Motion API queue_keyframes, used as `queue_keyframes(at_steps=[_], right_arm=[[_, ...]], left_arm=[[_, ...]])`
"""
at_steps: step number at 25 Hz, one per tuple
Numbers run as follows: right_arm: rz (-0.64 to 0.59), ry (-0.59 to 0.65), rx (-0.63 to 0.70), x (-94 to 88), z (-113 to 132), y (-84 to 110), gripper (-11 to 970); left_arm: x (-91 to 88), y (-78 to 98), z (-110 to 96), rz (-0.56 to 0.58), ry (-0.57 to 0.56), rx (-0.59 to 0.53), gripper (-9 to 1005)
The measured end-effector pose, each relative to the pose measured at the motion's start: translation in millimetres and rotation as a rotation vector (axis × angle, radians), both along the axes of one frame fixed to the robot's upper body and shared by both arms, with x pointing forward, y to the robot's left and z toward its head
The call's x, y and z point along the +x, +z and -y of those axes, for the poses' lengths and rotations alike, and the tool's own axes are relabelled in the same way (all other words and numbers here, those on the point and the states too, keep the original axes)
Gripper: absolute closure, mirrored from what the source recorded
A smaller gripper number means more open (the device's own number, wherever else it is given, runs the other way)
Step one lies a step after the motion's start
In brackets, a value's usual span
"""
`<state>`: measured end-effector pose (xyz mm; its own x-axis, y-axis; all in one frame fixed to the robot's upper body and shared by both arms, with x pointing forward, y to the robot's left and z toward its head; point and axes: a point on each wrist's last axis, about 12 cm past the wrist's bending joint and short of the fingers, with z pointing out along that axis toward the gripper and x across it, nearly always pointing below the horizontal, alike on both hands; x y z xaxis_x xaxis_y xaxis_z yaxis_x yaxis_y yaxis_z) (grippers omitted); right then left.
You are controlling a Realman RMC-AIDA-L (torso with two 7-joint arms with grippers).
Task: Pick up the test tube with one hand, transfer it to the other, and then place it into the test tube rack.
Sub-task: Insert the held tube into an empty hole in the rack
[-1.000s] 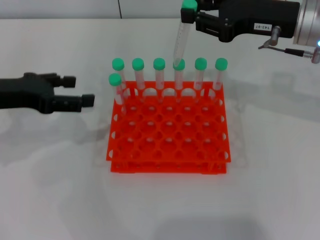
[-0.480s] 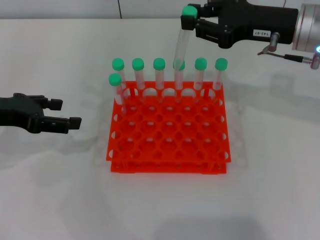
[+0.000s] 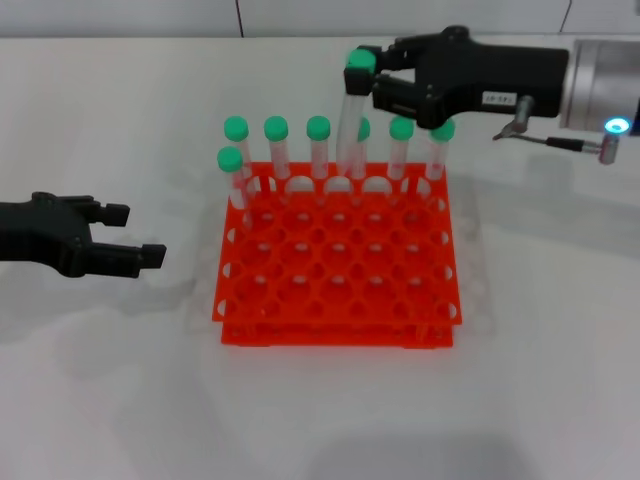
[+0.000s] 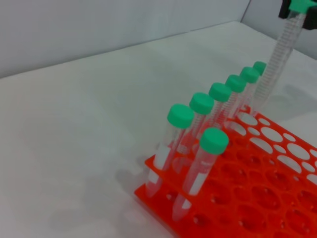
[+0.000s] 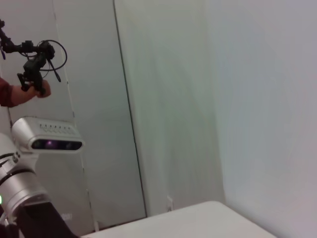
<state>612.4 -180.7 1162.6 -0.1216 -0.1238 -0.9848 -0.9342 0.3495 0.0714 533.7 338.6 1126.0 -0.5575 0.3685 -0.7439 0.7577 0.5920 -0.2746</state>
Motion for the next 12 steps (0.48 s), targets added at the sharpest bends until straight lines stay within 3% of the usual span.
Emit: queue_keyframes(at_steps=[12], right_arm=[[-0.003,0.021,-0.015,-4.9,-27.7,-10.7,685]], left_arm=[[-3.6,-6.4,0.6,0.001,-0.018,0.025,104]])
